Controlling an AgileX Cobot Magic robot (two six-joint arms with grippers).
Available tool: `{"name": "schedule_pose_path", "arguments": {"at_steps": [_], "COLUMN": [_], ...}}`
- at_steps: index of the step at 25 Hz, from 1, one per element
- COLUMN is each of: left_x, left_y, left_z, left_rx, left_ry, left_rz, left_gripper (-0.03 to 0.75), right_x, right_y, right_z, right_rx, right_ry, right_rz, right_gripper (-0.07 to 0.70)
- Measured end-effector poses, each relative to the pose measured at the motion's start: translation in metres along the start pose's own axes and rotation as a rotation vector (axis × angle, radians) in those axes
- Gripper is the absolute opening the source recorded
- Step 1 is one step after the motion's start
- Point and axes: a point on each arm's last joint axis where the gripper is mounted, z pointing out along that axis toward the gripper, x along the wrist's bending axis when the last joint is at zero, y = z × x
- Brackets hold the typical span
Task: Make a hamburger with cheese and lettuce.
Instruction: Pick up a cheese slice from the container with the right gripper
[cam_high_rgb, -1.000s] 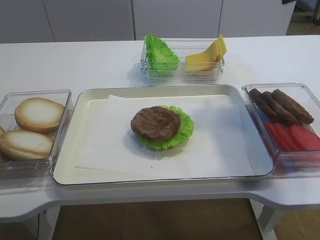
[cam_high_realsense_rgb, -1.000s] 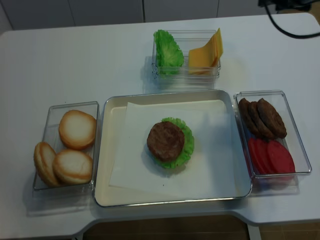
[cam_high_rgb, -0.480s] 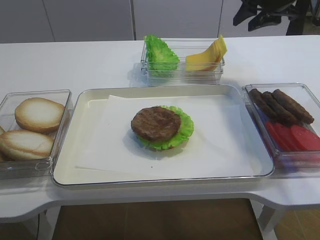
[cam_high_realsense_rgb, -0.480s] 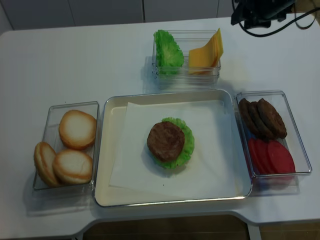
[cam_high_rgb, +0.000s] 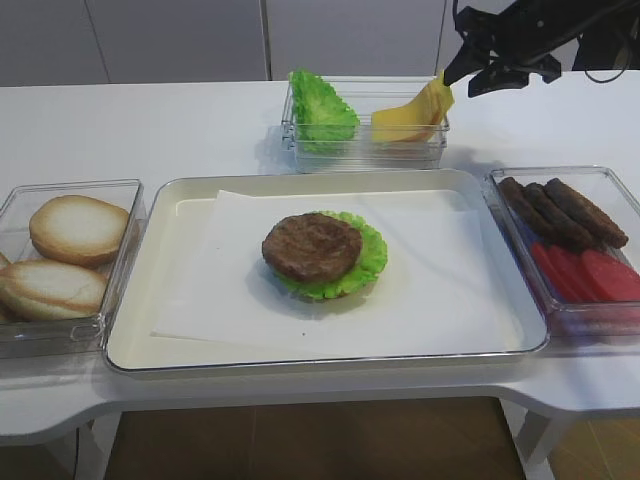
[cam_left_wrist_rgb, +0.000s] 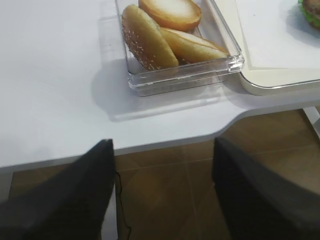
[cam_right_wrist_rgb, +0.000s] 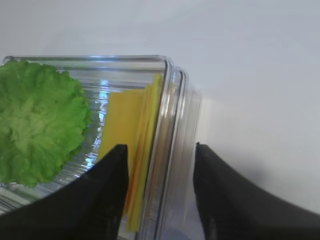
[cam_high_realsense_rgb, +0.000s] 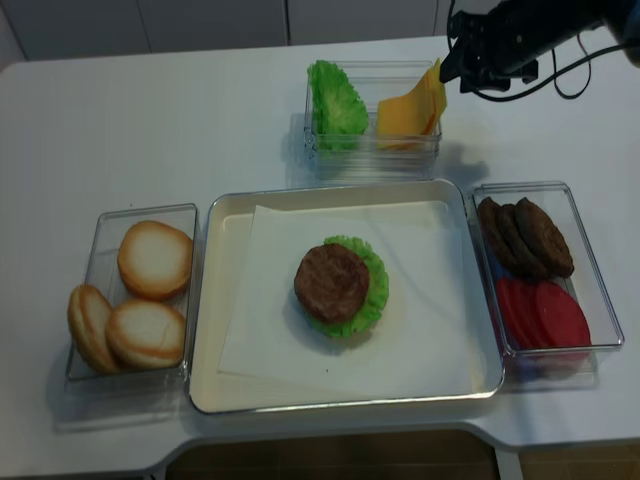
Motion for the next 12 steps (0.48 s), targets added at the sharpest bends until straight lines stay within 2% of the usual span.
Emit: {"name": "schedule_pose_path", "arguments": {"at_steps": [6, 12], "left_x": [0.0, 0.0], "left_y": [0.0, 0.0], "left_z": [0.0, 0.0], "left_rx": [0.0, 0.0], "left_ry": [0.0, 0.0], "left_rz": [0.0, 0.0], "left_gripper": [0.459, 0.459], "right_x": [0.0, -0.004], "right_y": [0.001, 0.0], "right_z": [0.0, 0.01], "right_rx": [-0.011, -0.011], "right_ry": [0.003, 0.037], "right_rz": [-0.008, 0.022], "right_gripper": [0.324, 0.324]}}
